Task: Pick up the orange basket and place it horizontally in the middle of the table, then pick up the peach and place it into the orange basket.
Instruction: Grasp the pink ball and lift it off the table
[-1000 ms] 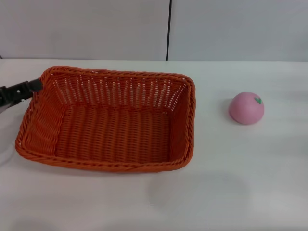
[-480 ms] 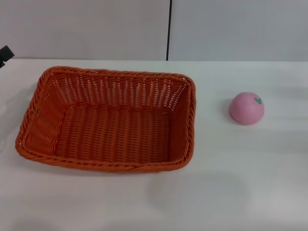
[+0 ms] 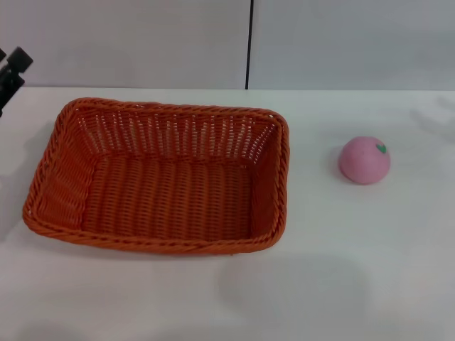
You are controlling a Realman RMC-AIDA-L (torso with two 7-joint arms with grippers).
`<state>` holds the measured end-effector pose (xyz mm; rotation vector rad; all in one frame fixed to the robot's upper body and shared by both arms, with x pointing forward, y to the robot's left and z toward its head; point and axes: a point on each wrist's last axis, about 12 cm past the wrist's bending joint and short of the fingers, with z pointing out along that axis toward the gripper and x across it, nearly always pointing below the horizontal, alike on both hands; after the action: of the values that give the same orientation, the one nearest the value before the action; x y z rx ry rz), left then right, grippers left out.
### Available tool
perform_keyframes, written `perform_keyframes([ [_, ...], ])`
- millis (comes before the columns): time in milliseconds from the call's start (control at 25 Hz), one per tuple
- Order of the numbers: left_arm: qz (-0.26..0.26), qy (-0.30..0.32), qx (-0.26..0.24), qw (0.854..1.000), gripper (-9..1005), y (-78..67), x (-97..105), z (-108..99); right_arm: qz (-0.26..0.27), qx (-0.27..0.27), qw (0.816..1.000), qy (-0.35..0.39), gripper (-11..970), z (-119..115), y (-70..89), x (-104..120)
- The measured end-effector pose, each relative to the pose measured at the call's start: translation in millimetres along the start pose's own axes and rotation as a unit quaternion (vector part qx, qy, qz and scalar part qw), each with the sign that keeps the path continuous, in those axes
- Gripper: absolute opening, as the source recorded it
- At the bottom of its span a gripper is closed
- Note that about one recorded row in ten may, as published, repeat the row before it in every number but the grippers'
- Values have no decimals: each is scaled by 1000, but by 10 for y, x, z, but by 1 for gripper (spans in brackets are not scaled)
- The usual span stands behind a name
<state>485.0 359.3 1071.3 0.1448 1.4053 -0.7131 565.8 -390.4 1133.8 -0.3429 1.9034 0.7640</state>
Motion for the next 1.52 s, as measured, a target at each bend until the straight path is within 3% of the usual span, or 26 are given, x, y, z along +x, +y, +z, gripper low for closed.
perform_keyframes([
  [160, 12, -23, 2, 1000, 635, -44, 29, 42, -37, -24, 984, 175, 826, 166, 80, -397],
  [200, 23, -30, 6, 999, 634, -76, 57, 72, -37, -24, 984, 175, 826, 166, 80, -397],
  [360, 20, -35, 10, 999, 633, -104, 79, 94, -81, -41, 956, 280, 827, 453, 219, -483],
  [560, 17, -34, 10, 999, 631, -115, 94, 58, -107, -46, 942, 315, 827, 677, 323, -413],
  [720, 8, -32, 7, 999, 628, -128, 122, 22, -128, -54, 928, 346, 827, 905, 445, -234],
  [1520, -11, -39, 25, 999, 613, -181, 133, 37, -156, -51, 917, 363, 819, 1203, 553, -19],
])
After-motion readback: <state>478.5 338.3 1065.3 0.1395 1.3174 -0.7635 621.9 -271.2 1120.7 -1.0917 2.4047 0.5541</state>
